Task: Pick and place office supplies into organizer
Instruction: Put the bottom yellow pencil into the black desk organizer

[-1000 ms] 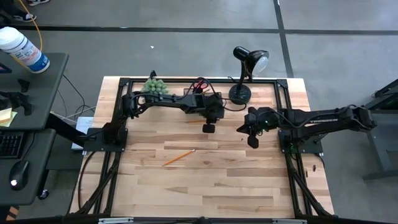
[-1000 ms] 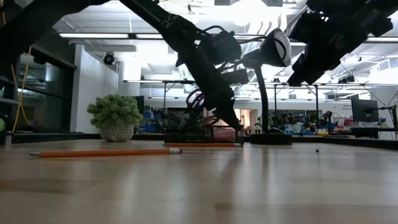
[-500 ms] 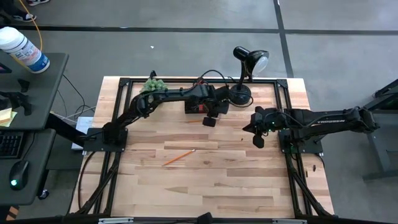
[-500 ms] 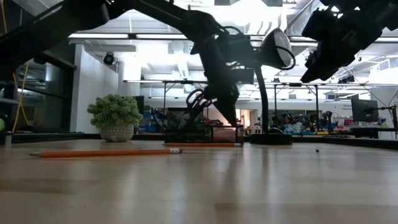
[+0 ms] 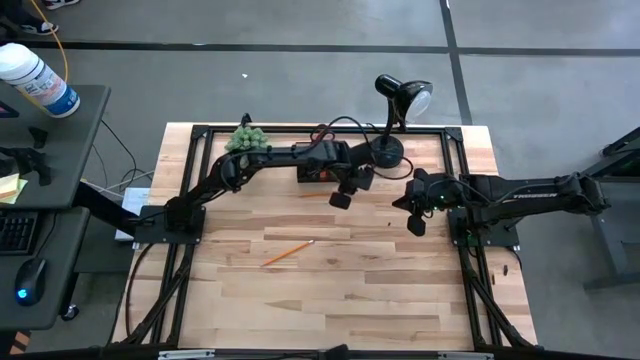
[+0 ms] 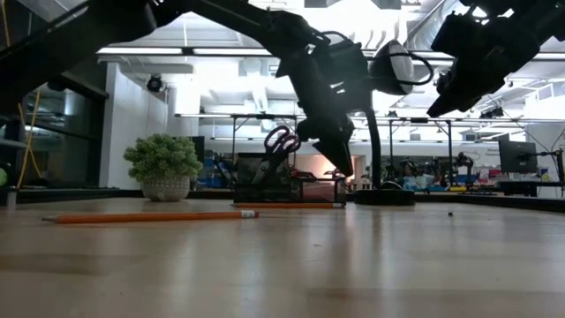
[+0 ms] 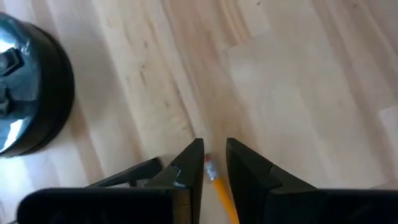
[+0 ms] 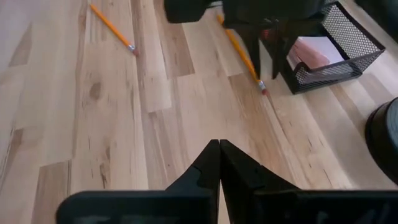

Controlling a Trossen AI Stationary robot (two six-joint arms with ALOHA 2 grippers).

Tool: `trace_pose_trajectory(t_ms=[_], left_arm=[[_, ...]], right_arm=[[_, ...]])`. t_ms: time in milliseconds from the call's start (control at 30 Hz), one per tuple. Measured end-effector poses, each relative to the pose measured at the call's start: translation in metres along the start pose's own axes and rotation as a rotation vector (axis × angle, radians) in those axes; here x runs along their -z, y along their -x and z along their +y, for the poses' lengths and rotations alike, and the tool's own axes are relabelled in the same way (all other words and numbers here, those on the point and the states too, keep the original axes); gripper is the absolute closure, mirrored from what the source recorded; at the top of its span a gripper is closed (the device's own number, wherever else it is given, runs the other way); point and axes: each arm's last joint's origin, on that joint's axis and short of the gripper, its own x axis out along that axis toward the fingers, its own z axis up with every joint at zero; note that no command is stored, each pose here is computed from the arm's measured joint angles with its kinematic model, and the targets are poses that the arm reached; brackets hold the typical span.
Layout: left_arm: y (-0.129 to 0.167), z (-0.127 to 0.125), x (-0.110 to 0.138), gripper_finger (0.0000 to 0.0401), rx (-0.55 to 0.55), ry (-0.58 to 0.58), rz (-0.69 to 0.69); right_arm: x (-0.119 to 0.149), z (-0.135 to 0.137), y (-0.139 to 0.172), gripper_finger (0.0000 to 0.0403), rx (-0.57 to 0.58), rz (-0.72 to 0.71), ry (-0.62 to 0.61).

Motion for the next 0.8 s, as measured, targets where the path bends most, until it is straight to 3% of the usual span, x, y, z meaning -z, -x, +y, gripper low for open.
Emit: trace_pose_trajectory(t_ms=[133, 267, 433, 800], left_arm=[[-0.001, -0.001, -0.001, 0.032, 0.004, 0.032, -0.002], [-0.009, 0.0, 0.008, 0.0276, 0.012, 0.165, 0.055], [-0.011, 0.002, 0.007, 0.024, -0.004, 0.193, 0.051], [-0.013, 0.002, 0.007, 0.0266, -0.028, 0.21, 0.056]], right_arm=[[0.0, 0.0, 0.0, 0.0401, -0.001, 0.0, 0.001], [0.0, 0.0, 0.0, 0.0397, 0.0, 0.0, 0.018], [0.0, 0.0, 0.0, 0.0399, 0.003, -0.001, 0.019], [0.0, -0.001, 0.0, 0.0396, 0.027, -0.006, 0.02]])
